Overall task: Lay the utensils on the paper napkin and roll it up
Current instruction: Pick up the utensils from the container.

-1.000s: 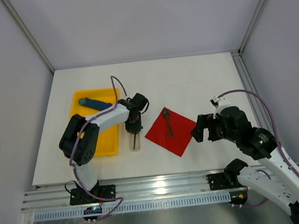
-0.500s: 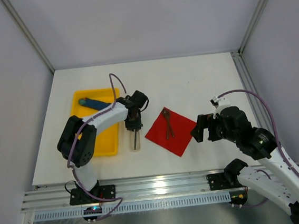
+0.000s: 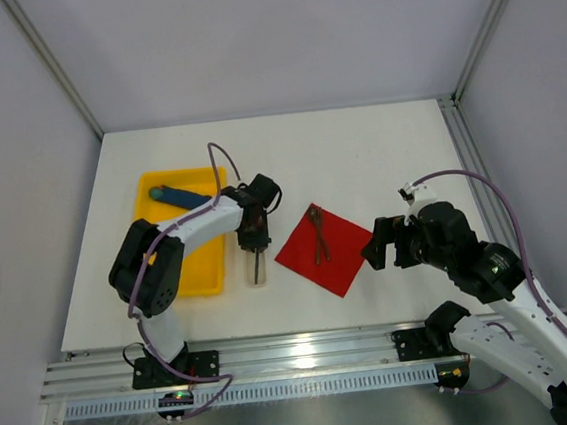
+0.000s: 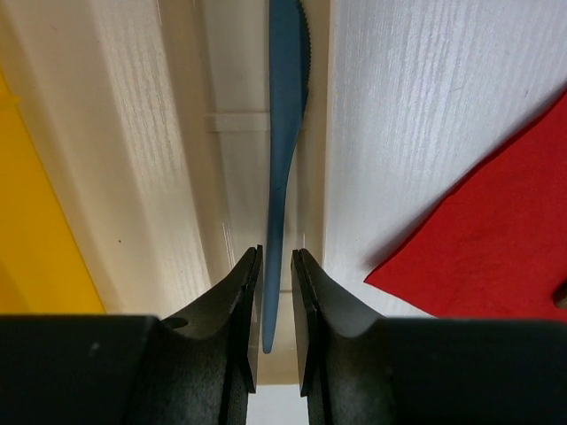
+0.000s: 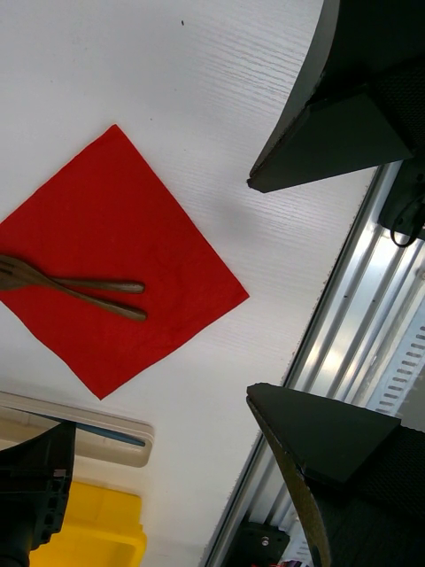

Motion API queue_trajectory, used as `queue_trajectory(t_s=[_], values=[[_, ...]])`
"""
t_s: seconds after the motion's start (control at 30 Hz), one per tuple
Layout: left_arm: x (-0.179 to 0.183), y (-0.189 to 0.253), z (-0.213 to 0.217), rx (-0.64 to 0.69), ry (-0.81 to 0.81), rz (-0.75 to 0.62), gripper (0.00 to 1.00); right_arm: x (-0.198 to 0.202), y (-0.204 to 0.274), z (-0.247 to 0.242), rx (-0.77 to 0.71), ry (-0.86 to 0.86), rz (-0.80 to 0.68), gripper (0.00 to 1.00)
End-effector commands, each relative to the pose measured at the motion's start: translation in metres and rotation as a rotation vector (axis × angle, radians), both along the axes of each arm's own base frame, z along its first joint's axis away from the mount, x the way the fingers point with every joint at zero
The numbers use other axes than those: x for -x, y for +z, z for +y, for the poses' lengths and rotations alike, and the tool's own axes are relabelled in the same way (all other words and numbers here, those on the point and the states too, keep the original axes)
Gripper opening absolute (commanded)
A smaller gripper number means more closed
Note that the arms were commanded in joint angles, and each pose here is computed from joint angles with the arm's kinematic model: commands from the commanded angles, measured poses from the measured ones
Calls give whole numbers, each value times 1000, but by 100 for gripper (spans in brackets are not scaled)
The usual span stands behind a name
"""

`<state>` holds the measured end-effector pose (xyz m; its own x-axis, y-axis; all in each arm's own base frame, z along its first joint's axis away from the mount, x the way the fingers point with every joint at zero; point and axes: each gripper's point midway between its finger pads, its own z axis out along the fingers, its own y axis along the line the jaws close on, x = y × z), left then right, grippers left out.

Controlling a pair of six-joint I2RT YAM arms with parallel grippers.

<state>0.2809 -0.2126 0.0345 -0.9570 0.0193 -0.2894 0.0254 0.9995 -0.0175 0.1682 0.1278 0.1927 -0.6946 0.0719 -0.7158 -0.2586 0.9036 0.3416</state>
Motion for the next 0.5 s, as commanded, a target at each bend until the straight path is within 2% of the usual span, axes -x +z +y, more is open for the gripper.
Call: queue_trajectory(t_s=[0.0,0.47], values=[[2,-7,0,4,-3,7,24,-3,10,2,-20,-6,-29,100],[6,-26,4,-22,-8,36,21,-4,9,2,-16,-7,-24,100]])
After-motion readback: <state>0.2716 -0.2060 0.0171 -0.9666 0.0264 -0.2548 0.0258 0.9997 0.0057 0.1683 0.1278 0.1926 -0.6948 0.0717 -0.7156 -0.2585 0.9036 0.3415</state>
